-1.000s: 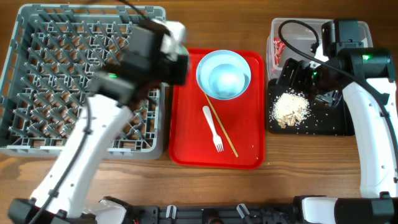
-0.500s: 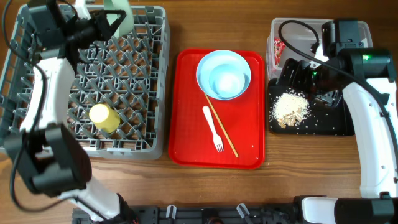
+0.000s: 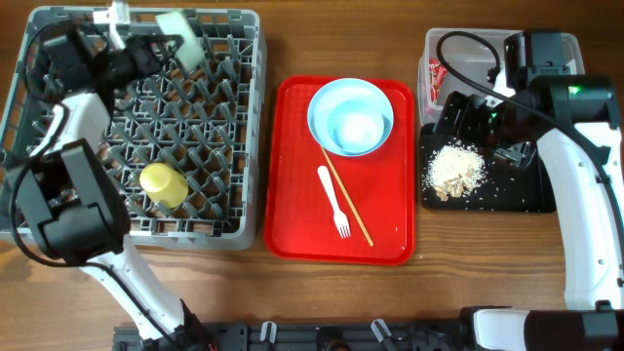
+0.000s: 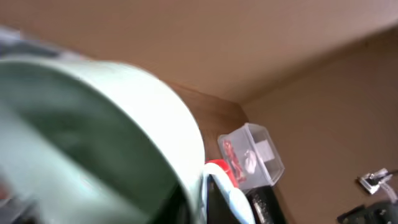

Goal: Sort waste into correct bins and load items into the dishwasher rack
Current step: 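Carry the green bowl with the left gripper and place it in the rack, then reach the left gripper to the light-blue bowl on the plate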

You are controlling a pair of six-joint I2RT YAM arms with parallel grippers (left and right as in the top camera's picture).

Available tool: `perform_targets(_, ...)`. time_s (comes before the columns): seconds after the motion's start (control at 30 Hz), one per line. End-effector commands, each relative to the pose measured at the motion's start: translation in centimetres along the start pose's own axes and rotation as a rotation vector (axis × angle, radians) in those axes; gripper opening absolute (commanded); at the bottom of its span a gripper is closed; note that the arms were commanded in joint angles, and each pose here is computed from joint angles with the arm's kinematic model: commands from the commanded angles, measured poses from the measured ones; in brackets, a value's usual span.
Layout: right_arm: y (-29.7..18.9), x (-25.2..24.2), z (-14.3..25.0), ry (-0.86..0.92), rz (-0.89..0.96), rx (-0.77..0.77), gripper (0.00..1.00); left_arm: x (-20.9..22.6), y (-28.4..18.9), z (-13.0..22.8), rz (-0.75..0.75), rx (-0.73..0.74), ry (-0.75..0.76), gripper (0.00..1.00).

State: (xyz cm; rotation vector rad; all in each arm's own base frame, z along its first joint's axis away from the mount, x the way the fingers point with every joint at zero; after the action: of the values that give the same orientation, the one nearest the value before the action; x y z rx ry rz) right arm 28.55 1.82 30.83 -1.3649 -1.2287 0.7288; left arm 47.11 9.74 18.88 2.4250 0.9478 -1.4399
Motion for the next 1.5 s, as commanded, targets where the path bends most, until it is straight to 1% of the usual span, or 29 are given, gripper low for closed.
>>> perform_targets(0.0, -0.8, 0.2, 0.0, 0.014, -0.021, -0.021, 1.0, 2.2, -2.6, 0.1, -0.027, -0.02, -0.108, 0.43)
perform_targets(0.03, -0.8, 0.2, 0.0, 0.014, -0.021, -0.021, 1.0, 2.5, -3.2, 0.2, -0.035, -0.025, -0.129, 0.46)
perform_targets(0.1, -0.8, 0.2, 0.0, 0.012, -0.021, -0.021, 1.0, 3.2, -4.7, 0.3, -0.056, -0.042, -0.183, 0.75)
perform_targets(0.13, -0.8, 0.2, 0.0, 0.012, -0.021, -0.021, 1.0, 3.4, -5.3, 0.3, -0.065, -0.049, -0.205, 0.93)
perform_targets(0.17, -0.8, 0.2, 0.0, 0.013, -0.021, -0.021, 1.0, 3.6, -5.9, 0.4, -0.073, -0.054, -0.229, 1.0)
perform_targets(0.27, -0.8, 0.2, 0.0, 0.01, -0.021, -0.021, 1.0, 3.5, -7.9, 0.3, -0.092, -0.079, -0.278, 1.0)
perform_targets(0.33, -0.8, 0.2, 0.0, 0.01, -0.021, -0.021, 1.0, 2.0, -9.3, -0.4, -0.1, -0.107, -0.258, 1.0)
perform_targets(0.4, -0.8, 0.2, 0.0, 0.01, -0.021, -0.021, 1.0, -0.3, -10.1, -1.2, -0.118, -0.13, -0.218, 1.0)
perform_targets(0.47, -0.8, 0.2, 0.0, 0.01, -0.021, -0.021, 1.0, -2.5, -10.1, -1.4, -0.169, -0.141, -0.207, 1.0)
perform_targets(0.5, -0.8, 0.2, 0.0, 0.008, -0.02, -0.021, 1.0, -3.9, -9.7, -1.3, -0.184, -0.124, -0.162, 1.0)
perform_targets(0.53, -0.8, 0.2, 0.0, -0.009, -0.019, -0.022, 1.0, -5.5, -9.0, -0.9, -0.236, -0.104, -0.128, 1.0)
perform_targets(0.6, -0.8, -0.2, -0.1, -0.011, 0.026, -0.037, 1.0, -8.7, -6.3, 0.8, -0.424, -0.033, -0.046, 1.0)
perform_targets(0.67, -0.8, -0.6, -0.3, 0.023, 0.092, -0.063, 1.0, -11.0, -3.5, 2.4, -0.564, 0.023, -0.011, 1.0)
perform_targets(0.7, -0.9, -1.0, -0.4, 0.051, 0.129, -0.08, 1.0, -12.2, -1.6, 3.4, -0.598, 0.064, 0.019, 1.0)
perform_targets(0.73, -0.9, -1.4, -0.6, 0.084, 0.162, -0.097, 1.0, -13.4, 0.4, 4.5, -0.606, 0.109, 0.05, 1.0)
perform_targets(0.77, -1.0, -2.0, -0.8, 0.113, 0.18, -0.107, 1.0, -14.7, 2.6, 5.8, -0.578, 0.163, 0.082, 1.0)
perform_targets(0.87, -1.3, -3.8, -1.3, 0.188, 0.191, -0.115, 1.0, -18.2, 8.7, 10.3, -0.465, 0.32, 0.175, 1.0)
perform_targets(0.97, -1.6, -5.4, -1.6, 0.241, 0.203, -0.118, 1.0, -20.5, 13.5, 14.4, -0.37, 0.424, 0.26, 1.0)
perform_targets(1.03, -1.7, -6.1, -1.7, 0.264, 0.21, -0.118, 1.0, -20.9, 15.8, 16.6, -0.385, 0.455, 0.314, 1.0)
perform_targets(1.17, -1.8, -6.4, -1.7, 0.276, 0.211, -0.115, 1.0, -20.7, 21.0, 22.4, -0.56, 0.457, 0.497, 0.95)
perform_targets(1.27, -1.8, -6.4, -1.6, 0.273, 0.211, -0.114, 1.0, -20.3, 23.1, 25.6, -0.633, 0.457, 0.583, 0.94)
perform_targets(1.4, -1.8, -6.2, -1.6, 0.25, 0.187, -0.105, 1.0, -18.9, 24.8, 29.1, -0.647, 0.531, 0.612, 0.81)
perform_targets(1.47, -1.8, -6.2, -1.6, 0.25, 0.187, -0.104, 1.0, -17.9, 25.2, 30.3, -0.663, 0.566, 0.614, 0.71)
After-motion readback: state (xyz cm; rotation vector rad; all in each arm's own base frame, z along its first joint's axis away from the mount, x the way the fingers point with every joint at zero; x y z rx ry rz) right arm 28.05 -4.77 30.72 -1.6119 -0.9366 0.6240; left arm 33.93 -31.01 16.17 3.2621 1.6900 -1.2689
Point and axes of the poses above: each gripper's point midway between its finger pads, its own y axis out along the fingers, its own x axis along the line the jaws close on, z = x × y, the point moved 10 cm from there along -y, back along the fingers, and after that the axes turned 3 degrees about -y, right-handed, at the moved point
